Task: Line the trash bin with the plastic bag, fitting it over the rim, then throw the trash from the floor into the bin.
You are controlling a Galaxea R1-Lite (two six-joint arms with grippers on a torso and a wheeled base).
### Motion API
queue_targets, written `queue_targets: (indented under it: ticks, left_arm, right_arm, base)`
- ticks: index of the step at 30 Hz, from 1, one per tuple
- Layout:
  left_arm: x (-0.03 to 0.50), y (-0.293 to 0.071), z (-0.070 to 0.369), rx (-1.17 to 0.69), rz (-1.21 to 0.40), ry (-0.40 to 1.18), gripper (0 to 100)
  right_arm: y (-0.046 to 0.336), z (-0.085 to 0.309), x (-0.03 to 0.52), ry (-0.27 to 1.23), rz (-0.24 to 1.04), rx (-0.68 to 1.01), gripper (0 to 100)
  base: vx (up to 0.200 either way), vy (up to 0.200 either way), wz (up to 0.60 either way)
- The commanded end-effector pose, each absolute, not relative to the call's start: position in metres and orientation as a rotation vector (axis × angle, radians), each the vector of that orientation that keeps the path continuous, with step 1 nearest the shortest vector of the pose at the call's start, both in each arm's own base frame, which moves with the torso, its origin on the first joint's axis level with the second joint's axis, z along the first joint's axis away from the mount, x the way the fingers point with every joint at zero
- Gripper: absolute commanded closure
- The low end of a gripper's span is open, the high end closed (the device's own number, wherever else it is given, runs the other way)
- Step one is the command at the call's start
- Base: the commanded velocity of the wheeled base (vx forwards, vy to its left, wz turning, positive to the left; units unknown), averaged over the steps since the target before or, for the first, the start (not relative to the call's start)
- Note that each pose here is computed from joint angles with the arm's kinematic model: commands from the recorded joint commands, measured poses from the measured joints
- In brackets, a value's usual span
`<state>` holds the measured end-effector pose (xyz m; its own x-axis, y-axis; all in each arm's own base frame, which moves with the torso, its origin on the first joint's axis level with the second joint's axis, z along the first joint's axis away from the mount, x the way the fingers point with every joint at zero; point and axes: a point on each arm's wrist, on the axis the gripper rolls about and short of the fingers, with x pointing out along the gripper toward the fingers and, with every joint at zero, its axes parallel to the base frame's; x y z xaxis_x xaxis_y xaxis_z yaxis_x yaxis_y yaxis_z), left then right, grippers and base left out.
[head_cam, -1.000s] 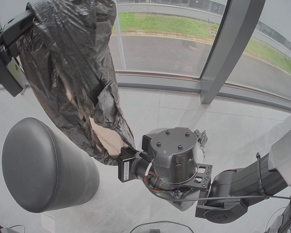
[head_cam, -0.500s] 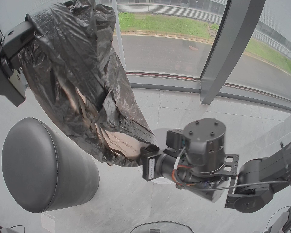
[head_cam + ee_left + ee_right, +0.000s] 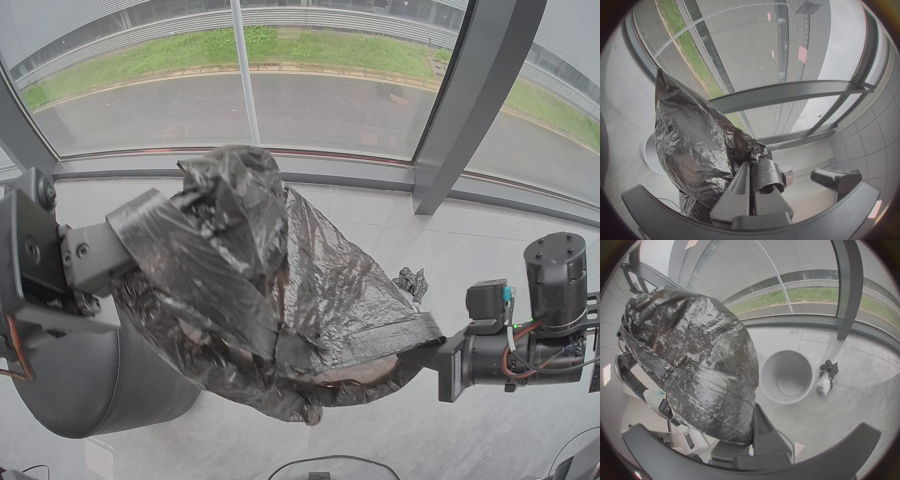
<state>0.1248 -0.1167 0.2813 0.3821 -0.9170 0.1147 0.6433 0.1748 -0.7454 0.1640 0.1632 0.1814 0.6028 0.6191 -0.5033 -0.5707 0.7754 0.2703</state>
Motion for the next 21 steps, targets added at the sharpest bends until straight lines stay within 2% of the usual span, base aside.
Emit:
queue_targets:
  ticks: [1, 7, 12, 13, 21]
  left_arm:
    - [0.135, -0.124, 0.261, -0.797, -1.145, 0.498, 100]
    - [0.151, -0.138, 0.239, -0.782, -1.135, 0.624, 100]
    - [0.164, -0.148, 0.225, -0.775, -1.121, 0.692, 100]
    - [0.170, -0.154, 0.219, -0.775, -1.115, 0.713, 100]
    - [0.192, -0.172, 0.195, -0.775, -1.087, 0.767, 100]
  right_arm:
    - [0.141, 0.187, 0.146, 0.610, 0.705, 0.094, 100]
    - [0.134, 0.195, 0.136, 0.746, 0.778, 0.072, 100]
    - [0.135, 0.208, 0.138, 0.843, 0.755, 0.025, 100]
    - [0.138, 0.214, 0.141, 0.900, 0.739, 0.013, 100]
    - [0.137, 0.210, 0.158, 0.942, 0.672, 0.029, 100]
  base:
    - [0.000, 0.000, 0.00]
    - [0.000, 0.000, 0.00]
    - [0.000, 0.000, 0.00]
    - [0.000, 0.000, 0.00]
    - [0.000, 0.000, 0.00]
